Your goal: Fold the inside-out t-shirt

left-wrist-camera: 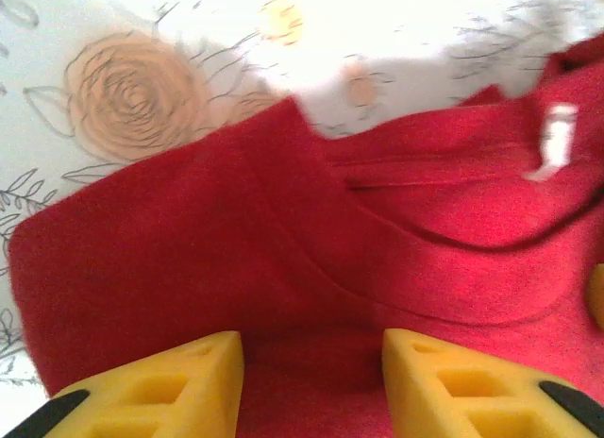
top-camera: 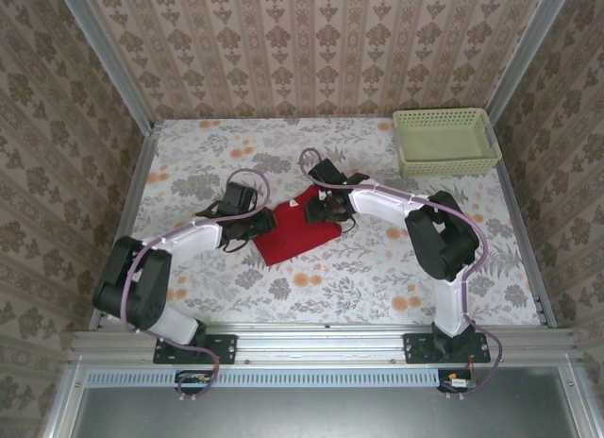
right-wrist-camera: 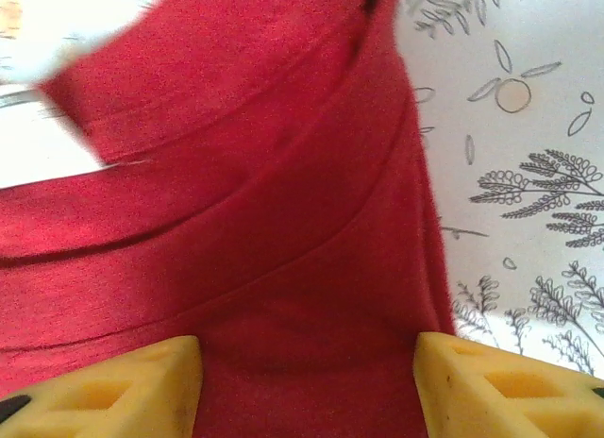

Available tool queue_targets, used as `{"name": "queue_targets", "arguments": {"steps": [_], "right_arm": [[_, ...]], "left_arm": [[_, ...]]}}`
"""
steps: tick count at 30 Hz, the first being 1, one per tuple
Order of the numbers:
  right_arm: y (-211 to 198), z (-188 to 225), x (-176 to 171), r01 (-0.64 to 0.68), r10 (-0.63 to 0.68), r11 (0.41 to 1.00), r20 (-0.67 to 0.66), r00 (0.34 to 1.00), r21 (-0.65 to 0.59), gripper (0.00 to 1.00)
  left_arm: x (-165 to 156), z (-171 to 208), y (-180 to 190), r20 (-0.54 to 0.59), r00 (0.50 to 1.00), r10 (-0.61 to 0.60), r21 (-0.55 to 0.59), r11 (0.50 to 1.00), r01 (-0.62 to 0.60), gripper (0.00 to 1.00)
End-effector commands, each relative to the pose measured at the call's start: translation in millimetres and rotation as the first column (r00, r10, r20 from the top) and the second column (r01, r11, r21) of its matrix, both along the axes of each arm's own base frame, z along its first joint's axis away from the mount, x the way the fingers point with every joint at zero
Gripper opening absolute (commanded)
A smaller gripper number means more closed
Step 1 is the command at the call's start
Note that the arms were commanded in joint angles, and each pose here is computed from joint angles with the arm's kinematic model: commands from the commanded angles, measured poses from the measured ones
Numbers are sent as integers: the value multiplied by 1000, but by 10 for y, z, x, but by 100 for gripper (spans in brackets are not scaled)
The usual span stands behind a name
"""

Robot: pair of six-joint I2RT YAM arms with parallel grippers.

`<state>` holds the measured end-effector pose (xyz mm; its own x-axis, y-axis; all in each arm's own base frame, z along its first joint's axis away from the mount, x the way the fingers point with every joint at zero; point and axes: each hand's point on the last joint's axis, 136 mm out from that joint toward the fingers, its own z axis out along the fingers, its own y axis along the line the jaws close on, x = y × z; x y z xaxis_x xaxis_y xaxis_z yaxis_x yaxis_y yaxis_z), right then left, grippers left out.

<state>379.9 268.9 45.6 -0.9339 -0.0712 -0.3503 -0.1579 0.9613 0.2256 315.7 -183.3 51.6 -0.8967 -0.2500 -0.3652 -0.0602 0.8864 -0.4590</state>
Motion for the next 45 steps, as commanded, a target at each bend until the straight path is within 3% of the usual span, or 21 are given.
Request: {"name": "queue_targets", "arguments": {"steps": [1, 8, 13, 17, 25, 30, 35, 45], "right_arm": [[-207, -102, 41, 69, -69, 998, -22, 997, 0, 62], [-331, 446, -75, 34, -35, 999, 57, 998, 20, 73], [-304, 519, -305, 18, -18, 1000, 75, 997, 6, 76], [-110, 417, -510, -22, 21, 1000, 74, 997, 1, 76], [192, 28, -585, -84, 96, 987, 80, 992, -140, 87], [105, -164, -425, -51, 61, 983, 51, 997, -174, 86], [110, -181, -244, -50, 60, 984, 58, 997, -169, 87], [405, -182, 231, -1, 6, 994, 51, 999, -105, 87]], "left_arm": [[84, 30, -24, 23, 1000, -20, -64, 998, 22, 43], [-219, 542, 359, 66, 997, 32, 68, 997, -37, 56], [-608, 498, 160, 4, 1000, -2, 140, 990, 1, 58], [-672, 218, 78, -64, 997, 37, 122, 992, -29, 61], [-264, -167, 31, -83, 996, 19, 62, 998, -14, 61], [46, -312, 29, -108, 994, 8, 21, 1000, -5, 46], [389, -238, -95, -80, 996, -33, -20, 999, 31, 37], [1332, -65, -207, 1, 998, -64, -121, 991, 64, 33]]}}
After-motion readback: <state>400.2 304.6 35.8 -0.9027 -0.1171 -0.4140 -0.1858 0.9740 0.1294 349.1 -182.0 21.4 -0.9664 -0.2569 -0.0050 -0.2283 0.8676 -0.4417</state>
